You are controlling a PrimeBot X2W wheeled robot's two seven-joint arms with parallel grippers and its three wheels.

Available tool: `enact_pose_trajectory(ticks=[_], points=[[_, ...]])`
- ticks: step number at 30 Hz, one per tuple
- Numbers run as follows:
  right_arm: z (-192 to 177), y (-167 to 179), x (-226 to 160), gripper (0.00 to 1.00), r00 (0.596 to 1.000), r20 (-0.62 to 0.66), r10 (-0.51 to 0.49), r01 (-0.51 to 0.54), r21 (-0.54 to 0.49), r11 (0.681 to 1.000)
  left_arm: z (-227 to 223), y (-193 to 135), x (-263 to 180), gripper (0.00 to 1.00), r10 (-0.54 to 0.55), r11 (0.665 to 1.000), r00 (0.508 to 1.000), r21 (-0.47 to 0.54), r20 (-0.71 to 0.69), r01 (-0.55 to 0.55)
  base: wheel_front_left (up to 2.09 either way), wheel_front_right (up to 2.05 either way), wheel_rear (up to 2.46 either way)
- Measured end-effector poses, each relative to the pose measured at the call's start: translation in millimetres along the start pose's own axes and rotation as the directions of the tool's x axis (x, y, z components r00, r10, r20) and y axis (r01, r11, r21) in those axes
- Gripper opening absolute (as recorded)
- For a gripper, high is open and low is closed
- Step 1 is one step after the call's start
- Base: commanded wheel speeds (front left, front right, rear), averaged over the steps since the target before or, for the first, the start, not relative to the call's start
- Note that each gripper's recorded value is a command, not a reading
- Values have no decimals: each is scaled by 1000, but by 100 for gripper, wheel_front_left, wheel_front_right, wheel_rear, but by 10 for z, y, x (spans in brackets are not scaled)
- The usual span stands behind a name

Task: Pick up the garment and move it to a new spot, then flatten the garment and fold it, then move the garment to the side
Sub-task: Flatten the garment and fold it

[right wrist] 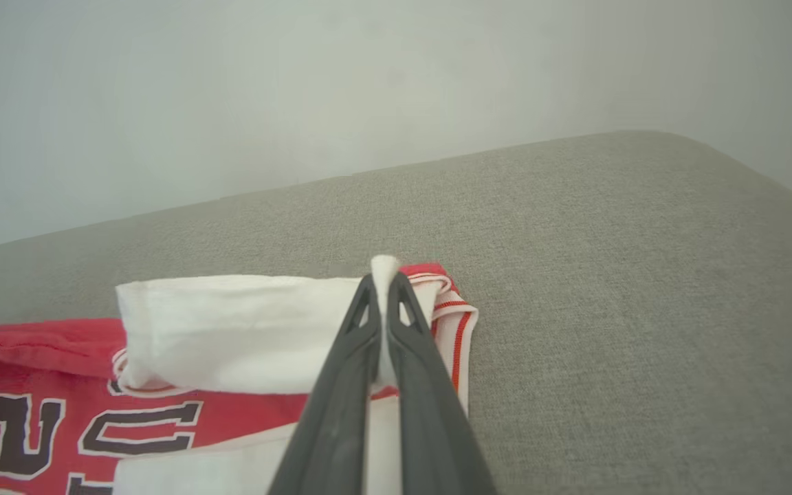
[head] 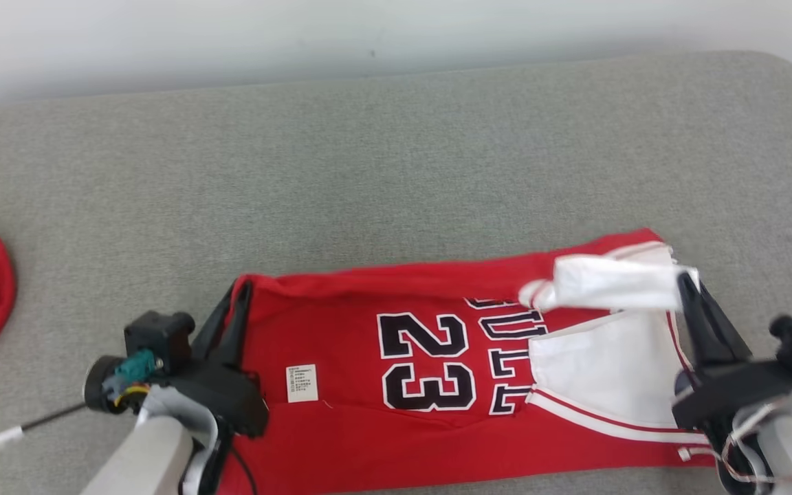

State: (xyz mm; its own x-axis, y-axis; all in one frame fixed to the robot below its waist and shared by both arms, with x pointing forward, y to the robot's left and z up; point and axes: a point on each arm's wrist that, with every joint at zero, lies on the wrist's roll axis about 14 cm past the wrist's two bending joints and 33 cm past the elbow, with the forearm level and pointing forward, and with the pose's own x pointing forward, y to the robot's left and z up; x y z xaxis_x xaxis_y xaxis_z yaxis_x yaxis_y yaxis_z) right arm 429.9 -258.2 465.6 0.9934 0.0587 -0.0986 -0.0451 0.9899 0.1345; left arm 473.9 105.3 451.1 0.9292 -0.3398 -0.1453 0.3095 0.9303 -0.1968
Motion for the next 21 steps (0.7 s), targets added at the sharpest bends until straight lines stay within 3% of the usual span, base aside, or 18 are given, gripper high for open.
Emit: enact_pose_trajectory(ticks=[14,15,16,17,18,21], points=[[-371,-76,-535,0,993,-80,-85,91,78,993,-219,-127,-529,0,49,999,999,-21,2,-49,0,0,0],[-389,-68,-555,0,993,-85,-87,94,84,992,-213,-120,-542,34,56,998,998,-24,5,-56,0,0,0],[-399,-58,-571,5,992,-89,-87,95,86,992,-209,-121,-555,73,59,998,998,-21,8,-58,0,0,0],[-399,-58,-571,43,992,-89,-87,95,86,992,-209,-121,-555,100,59,998,998,-21,8,-58,0,0,0],[-397,-56,-584,100,992,-88,-88,95,84,992,-213,-119,-570,100,61,998,998,-20,8,-60,0,0,0],[-373,-74,-623,100,992,-84,-97,104,82,991,-186,-85,-612,100,83,996,996,-21,22,-83,0,0,0]])
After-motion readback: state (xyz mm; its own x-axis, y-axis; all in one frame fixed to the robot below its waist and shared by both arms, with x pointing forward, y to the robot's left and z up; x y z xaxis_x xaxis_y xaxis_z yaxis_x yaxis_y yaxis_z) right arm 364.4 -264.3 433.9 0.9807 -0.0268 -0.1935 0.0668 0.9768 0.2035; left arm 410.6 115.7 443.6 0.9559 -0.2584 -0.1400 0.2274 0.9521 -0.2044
